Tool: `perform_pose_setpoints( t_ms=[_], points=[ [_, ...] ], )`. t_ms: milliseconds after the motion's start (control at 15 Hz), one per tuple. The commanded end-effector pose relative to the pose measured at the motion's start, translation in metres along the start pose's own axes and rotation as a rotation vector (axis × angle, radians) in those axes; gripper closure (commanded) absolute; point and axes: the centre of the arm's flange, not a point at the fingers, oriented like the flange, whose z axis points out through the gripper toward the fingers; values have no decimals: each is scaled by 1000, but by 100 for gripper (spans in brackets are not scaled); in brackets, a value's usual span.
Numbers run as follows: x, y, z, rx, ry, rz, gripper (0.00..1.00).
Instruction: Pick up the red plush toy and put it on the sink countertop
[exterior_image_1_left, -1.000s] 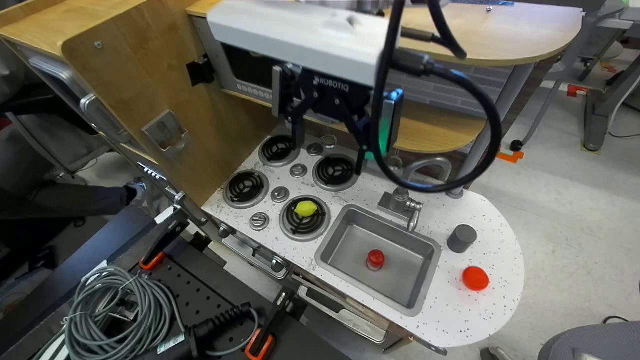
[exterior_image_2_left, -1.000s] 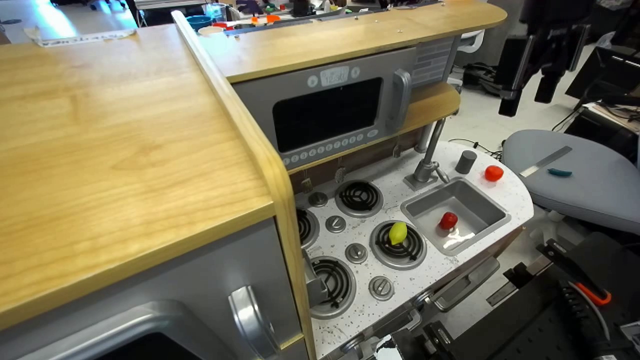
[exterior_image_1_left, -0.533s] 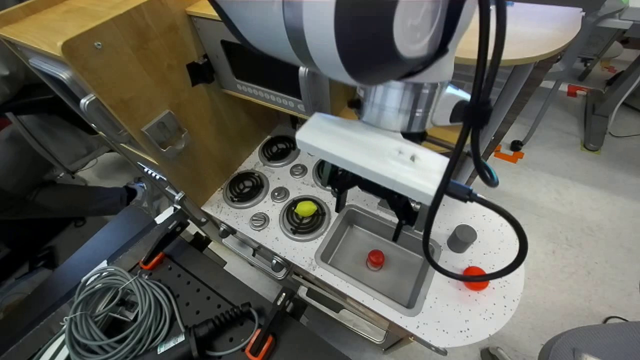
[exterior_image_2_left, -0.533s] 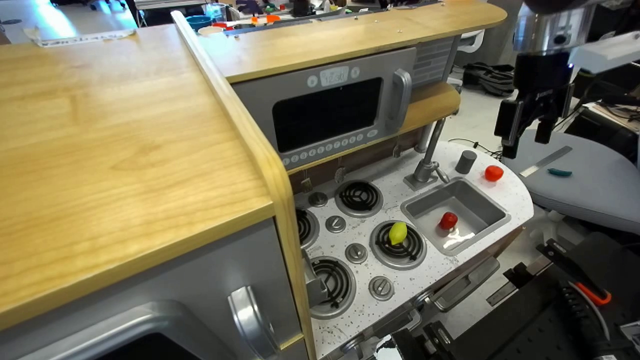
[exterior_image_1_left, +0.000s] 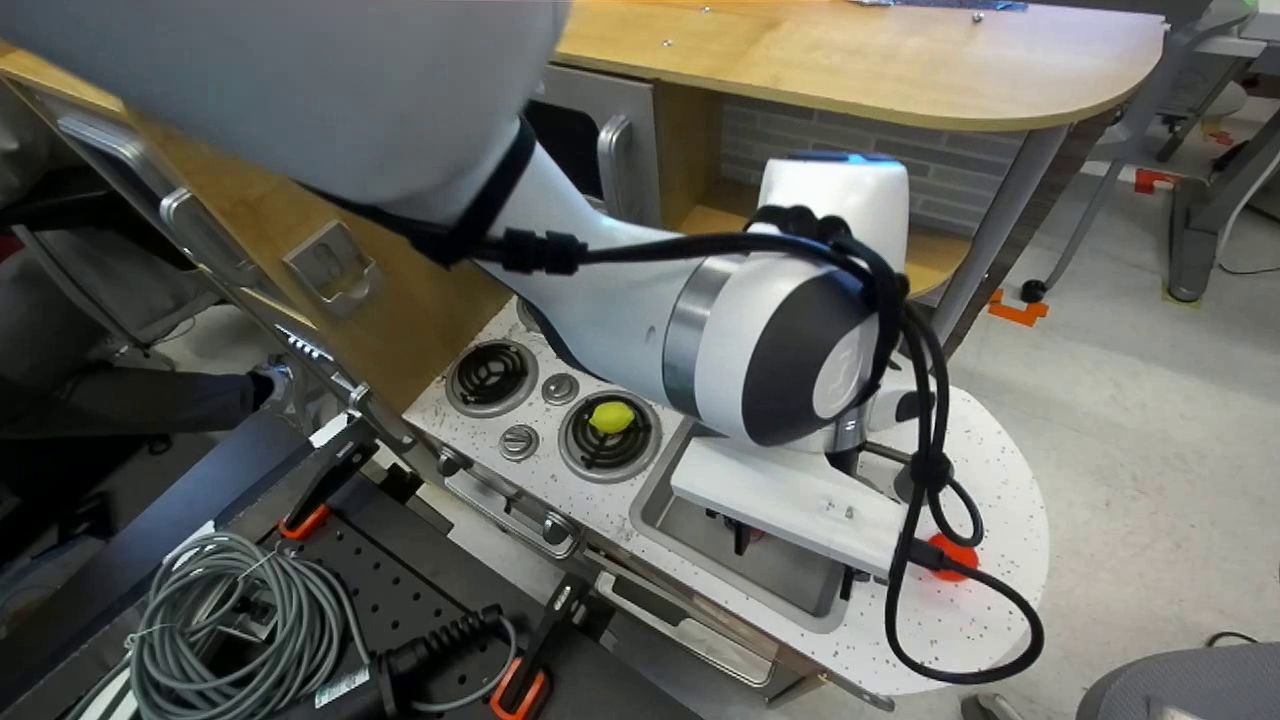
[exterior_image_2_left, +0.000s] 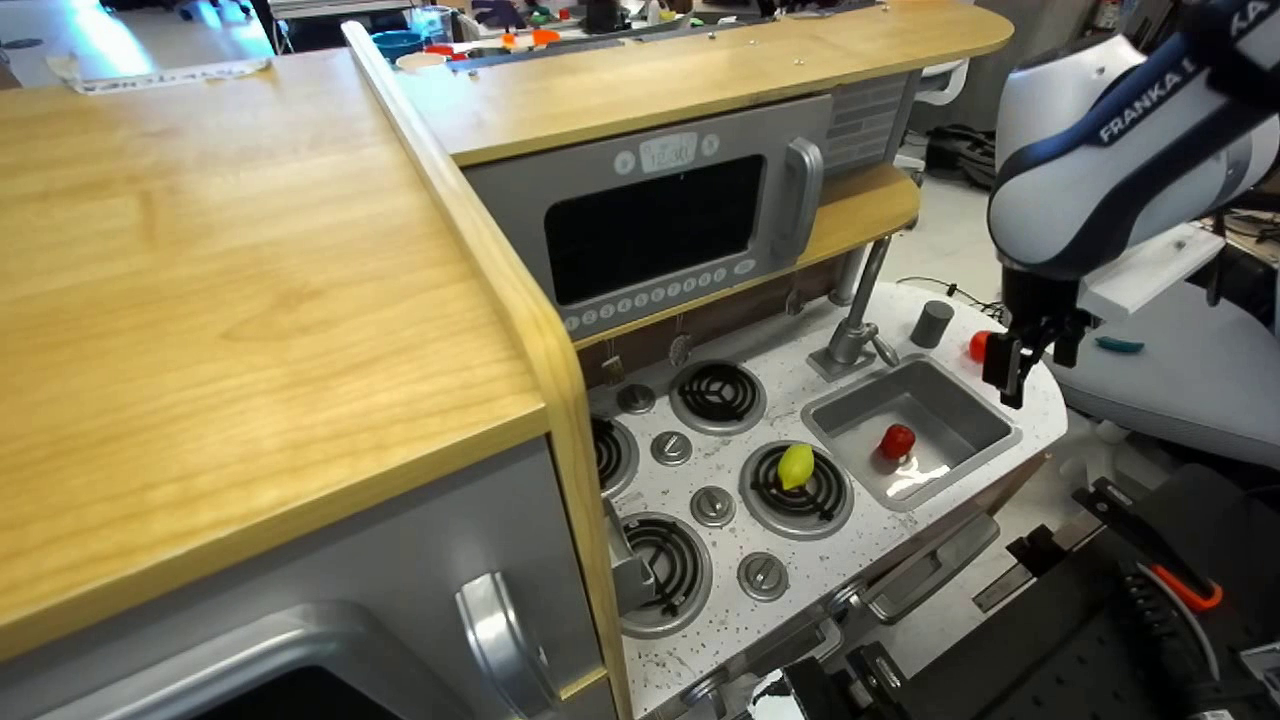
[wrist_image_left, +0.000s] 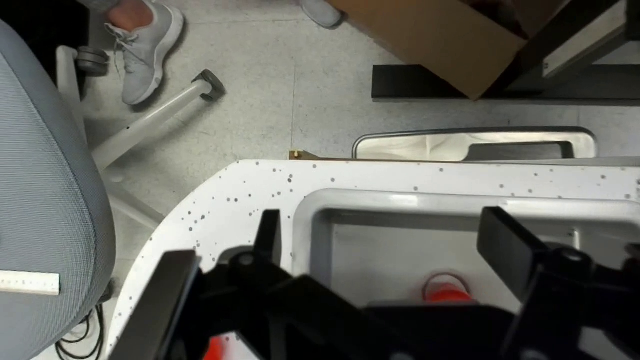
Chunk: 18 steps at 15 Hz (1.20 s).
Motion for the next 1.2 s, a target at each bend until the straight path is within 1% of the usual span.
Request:
perform_pose_setpoints(
  t_ms=[0, 333, 467, 733, 933, 1133],
  points=[
    [20, 1, 29, -60, 10, -28, 0],
    [38, -18, 40, -55, 66, -40, 0],
    [50, -26, 37, -58, 77, -43, 0],
    [68, -41, 28, -69, 135, -56, 0],
    [74, -52, 34, -60, 132, -62, 0],
    [77, -55, 47, -69, 116, -72, 0]
  ],
)
